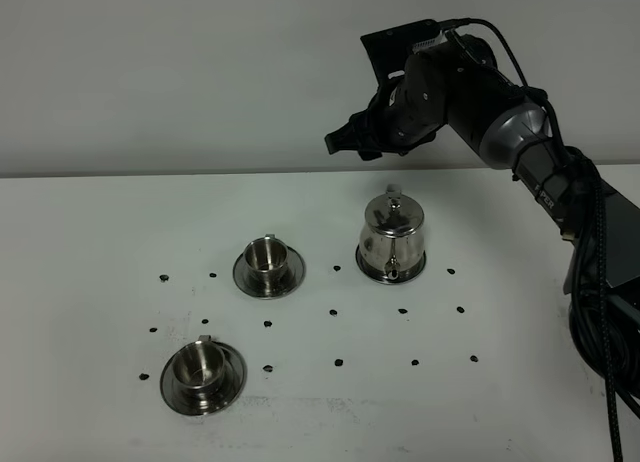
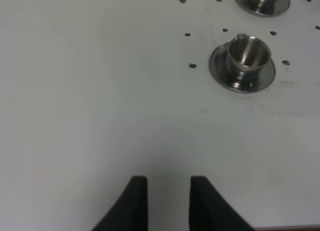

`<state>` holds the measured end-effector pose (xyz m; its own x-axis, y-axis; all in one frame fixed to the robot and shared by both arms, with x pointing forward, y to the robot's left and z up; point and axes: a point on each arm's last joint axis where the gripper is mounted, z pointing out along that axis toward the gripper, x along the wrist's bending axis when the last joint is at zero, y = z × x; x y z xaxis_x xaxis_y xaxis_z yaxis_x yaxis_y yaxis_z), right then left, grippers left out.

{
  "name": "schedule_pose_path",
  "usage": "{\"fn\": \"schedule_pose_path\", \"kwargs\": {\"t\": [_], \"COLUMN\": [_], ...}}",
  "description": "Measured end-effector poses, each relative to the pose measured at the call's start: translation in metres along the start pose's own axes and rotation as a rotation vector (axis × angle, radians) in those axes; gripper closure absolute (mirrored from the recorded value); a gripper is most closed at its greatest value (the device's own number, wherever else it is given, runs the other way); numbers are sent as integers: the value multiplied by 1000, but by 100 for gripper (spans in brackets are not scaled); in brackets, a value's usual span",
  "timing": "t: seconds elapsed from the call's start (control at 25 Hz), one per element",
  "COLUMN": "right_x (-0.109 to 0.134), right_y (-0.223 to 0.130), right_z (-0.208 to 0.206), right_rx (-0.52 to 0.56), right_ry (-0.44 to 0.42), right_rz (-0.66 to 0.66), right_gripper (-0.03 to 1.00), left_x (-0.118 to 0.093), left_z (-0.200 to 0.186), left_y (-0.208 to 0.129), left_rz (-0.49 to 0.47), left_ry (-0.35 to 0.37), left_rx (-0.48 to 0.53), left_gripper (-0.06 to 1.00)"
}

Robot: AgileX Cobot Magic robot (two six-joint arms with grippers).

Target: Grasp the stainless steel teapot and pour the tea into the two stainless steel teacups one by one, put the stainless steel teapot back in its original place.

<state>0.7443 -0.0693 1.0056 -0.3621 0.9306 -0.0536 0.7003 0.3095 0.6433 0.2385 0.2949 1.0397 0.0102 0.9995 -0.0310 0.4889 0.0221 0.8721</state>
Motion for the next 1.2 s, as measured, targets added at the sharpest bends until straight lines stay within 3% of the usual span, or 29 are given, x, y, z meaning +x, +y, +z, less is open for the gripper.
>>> {"fn": "schedule_pose_path", "kwargs": {"t": [0.16, 0.76, 1.2], "right_x": [-9, -6, -18], "right_y": [-5, -24, -28], "right_z": [10, 43, 44], "right_rx": [19, 68, 104], "right_ry": [-24, 8, -30], "right_rz": [0, 2, -52], "right_gripper": [51, 45, 45], "left_x": [0, 0, 0], "left_z": [0, 0, 0], "left_y": [0, 0, 0], "left_rz": [0, 0, 0], "left_ry": [0, 0, 0], "left_rx": [0, -1, 0], "left_gripper": [70, 70, 70]}}
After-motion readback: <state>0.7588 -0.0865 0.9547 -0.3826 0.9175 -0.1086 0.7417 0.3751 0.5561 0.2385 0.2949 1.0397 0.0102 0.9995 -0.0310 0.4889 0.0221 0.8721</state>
